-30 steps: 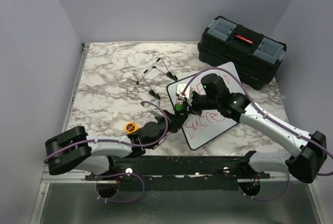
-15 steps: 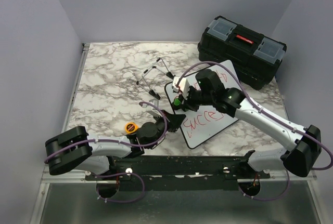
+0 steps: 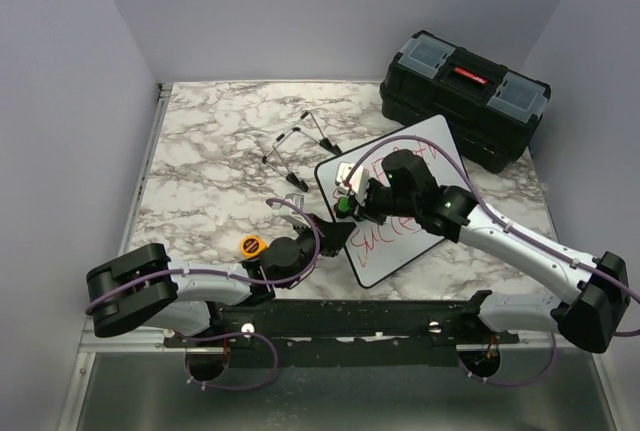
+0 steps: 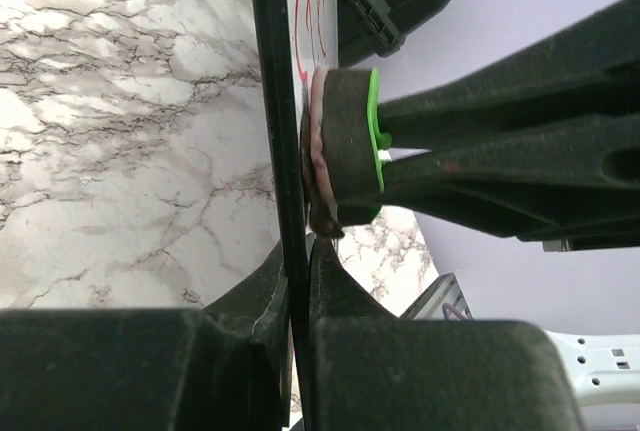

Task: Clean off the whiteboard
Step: Erase the whiteboard at the center of the board.

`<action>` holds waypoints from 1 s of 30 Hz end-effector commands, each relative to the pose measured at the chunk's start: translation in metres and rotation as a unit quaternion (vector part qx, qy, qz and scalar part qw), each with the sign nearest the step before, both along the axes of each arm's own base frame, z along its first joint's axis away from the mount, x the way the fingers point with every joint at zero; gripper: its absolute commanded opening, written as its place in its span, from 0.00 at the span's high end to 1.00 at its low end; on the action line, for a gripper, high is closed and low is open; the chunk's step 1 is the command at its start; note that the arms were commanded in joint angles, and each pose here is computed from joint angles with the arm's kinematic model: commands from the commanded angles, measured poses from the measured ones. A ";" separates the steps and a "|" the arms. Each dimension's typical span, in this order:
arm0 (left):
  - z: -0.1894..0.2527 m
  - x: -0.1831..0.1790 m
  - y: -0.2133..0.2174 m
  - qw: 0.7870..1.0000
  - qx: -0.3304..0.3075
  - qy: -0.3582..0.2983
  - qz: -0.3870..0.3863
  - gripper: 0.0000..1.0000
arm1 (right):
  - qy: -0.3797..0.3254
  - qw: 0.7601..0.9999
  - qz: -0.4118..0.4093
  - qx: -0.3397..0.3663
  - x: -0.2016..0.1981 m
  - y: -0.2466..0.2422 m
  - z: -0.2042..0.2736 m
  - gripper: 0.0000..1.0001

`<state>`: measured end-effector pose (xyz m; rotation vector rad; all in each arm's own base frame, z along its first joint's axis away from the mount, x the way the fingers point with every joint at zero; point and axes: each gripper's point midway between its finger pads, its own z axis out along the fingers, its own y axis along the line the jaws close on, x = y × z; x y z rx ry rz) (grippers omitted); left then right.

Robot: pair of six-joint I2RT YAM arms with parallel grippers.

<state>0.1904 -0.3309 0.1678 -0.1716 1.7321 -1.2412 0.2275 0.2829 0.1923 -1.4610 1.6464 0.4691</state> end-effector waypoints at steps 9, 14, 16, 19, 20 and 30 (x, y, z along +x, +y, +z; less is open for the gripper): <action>0.026 -0.015 -0.018 0.997 -0.011 -0.052 -0.057 1.00 | -0.006 0.999 0.023 -0.036 -0.006 0.025 -0.018 0.99; 0.024 -0.013 -0.010 0.998 -0.019 -0.037 -0.040 1.00 | -0.059 0.993 0.028 -0.101 -0.015 -0.019 -0.043 1.00; 0.024 -0.012 -0.008 0.999 -0.017 -0.033 -0.036 1.00 | -0.082 0.990 0.023 -0.115 -0.013 -0.031 -0.044 0.99; 0.025 -0.013 -0.009 0.999 -0.014 -0.033 -0.039 1.00 | -0.106 0.987 0.012 -0.122 -0.004 -0.033 -0.037 0.99; 0.027 -0.013 -0.010 0.998 -0.013 -0.035 -0.041 1.00 | -0.112 0.987 0.009 -0.114 0.001 -0.027 -0.029 0.99; 0.022 -0.017 -0.018 0.998 -0.015 -0.031 -0.057 1.00 | -0.143 0.985 0.000 -0.096 0.009 0.045 0.010 0.99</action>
